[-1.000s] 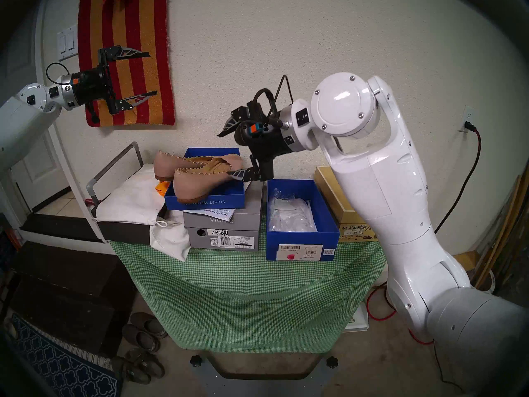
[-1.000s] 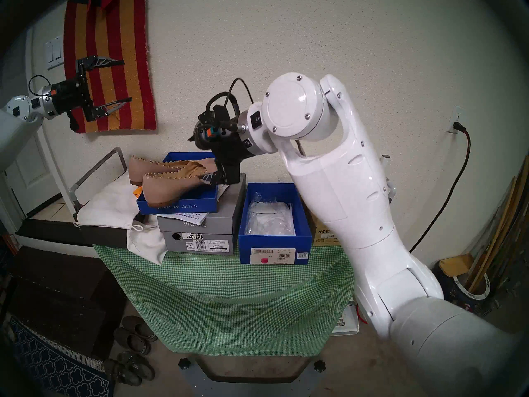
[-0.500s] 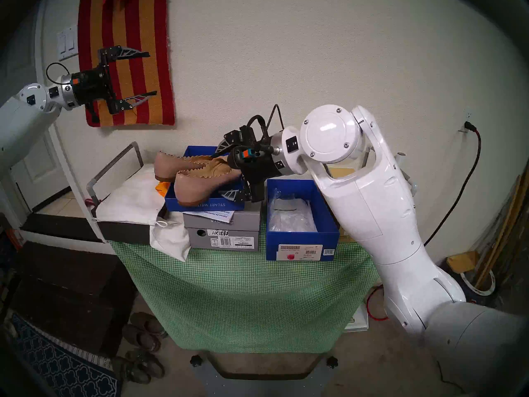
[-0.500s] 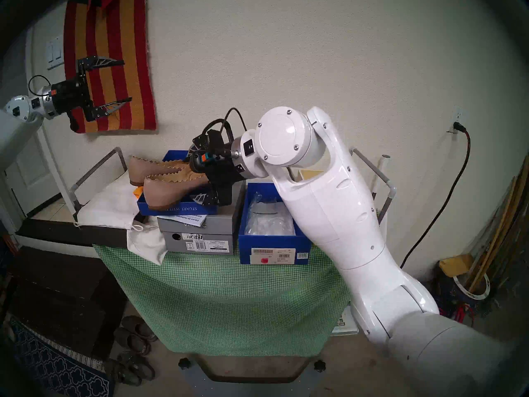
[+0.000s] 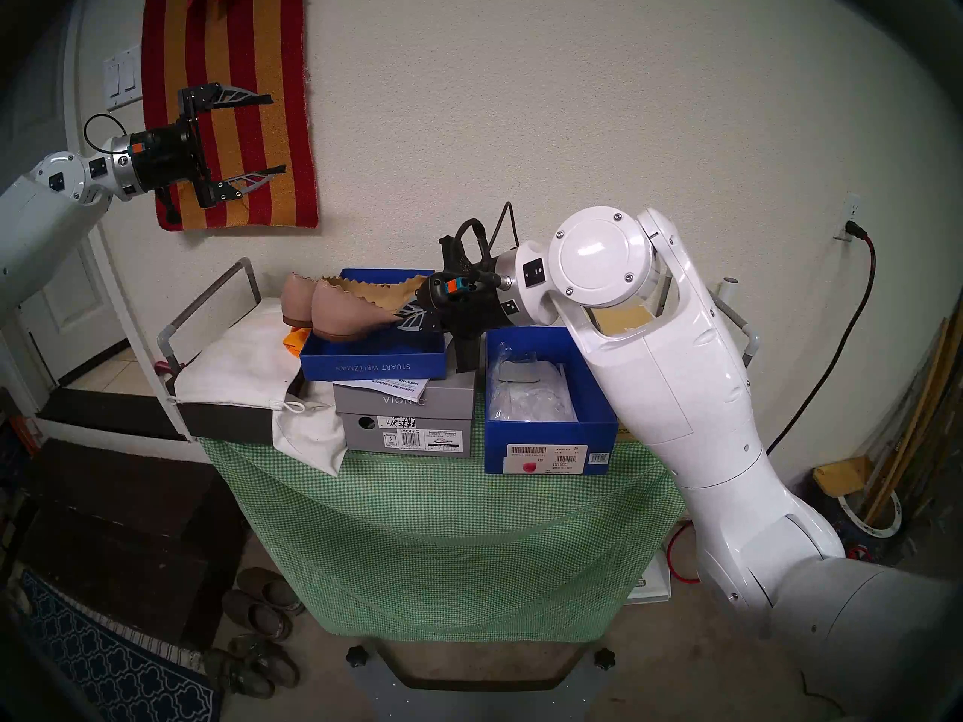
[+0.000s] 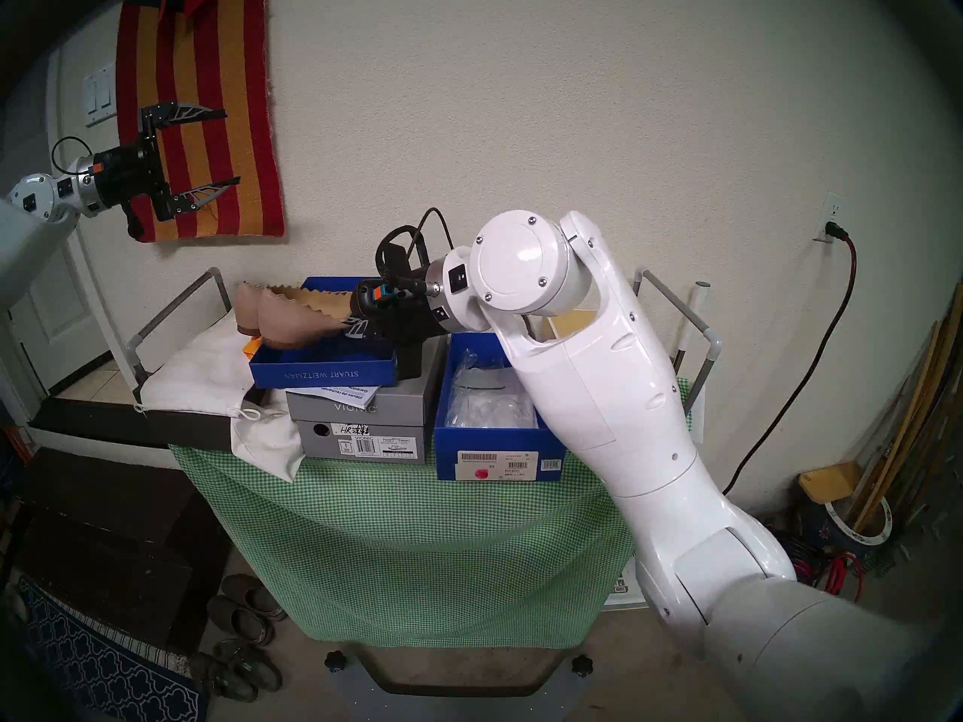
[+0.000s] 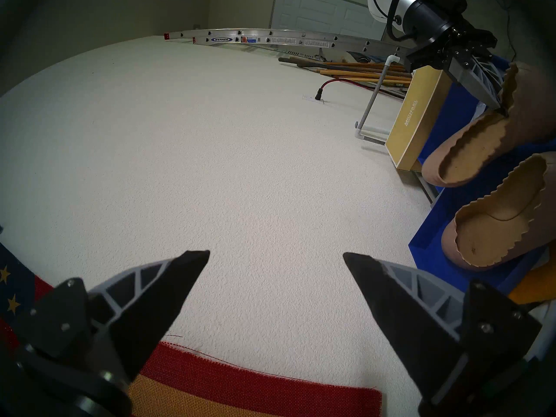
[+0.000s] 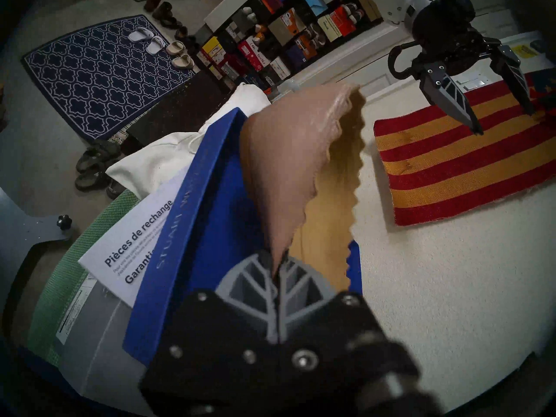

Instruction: Put shoes into shoe box

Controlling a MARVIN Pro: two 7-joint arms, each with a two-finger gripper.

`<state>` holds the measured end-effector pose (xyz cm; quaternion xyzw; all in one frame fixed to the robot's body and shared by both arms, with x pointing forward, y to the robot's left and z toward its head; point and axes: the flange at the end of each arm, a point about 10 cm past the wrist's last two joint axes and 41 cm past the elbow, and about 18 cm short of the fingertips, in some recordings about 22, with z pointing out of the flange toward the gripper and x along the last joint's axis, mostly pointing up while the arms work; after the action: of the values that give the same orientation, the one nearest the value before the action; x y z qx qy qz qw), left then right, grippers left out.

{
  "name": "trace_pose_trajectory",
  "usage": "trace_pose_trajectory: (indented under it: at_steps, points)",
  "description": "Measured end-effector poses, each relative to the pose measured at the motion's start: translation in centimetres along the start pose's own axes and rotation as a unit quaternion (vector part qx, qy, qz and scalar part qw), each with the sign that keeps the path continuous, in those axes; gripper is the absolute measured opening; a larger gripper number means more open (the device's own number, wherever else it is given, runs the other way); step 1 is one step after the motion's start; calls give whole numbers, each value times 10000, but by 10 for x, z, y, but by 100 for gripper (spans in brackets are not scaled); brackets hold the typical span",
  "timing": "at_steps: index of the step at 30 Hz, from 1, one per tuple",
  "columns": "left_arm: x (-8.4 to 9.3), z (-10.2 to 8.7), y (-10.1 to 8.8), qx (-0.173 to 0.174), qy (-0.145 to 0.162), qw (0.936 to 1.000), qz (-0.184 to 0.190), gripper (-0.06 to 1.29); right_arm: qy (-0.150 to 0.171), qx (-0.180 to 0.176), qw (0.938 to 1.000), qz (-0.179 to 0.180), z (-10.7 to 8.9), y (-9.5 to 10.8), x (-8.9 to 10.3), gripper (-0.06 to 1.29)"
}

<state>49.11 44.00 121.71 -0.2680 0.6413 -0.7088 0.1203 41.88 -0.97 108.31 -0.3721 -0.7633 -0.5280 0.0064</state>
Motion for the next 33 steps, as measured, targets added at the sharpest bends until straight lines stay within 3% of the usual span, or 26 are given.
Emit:
trace_pose_trajectory:
  at_steps: [1,3,12,16,27,33]
  points:
    - [0,0,0,0,0,10000,0,127,9,-14,10000,-9,0,-1,0,11]
    - [0,0,0,0,0,10000,0,127,30,-47,10000,-44,1,-1,-1,-3]
    - [0,0,0,0,0,10000,0,127,44,-263,9992,-294,-15,12,-4,-3]
    - [0,0,0,0,0,10000,0,127,23,-408,9981,-469,-38,28,-2,-3]
    - [0,0,0,0,0,10000,0,127,-28,81,9965,-830,-97,44,-3,-3]
    - [0,0,0,1,0,10000,0,127,-57,133,9948,-1004,-122,49,-8,-3]
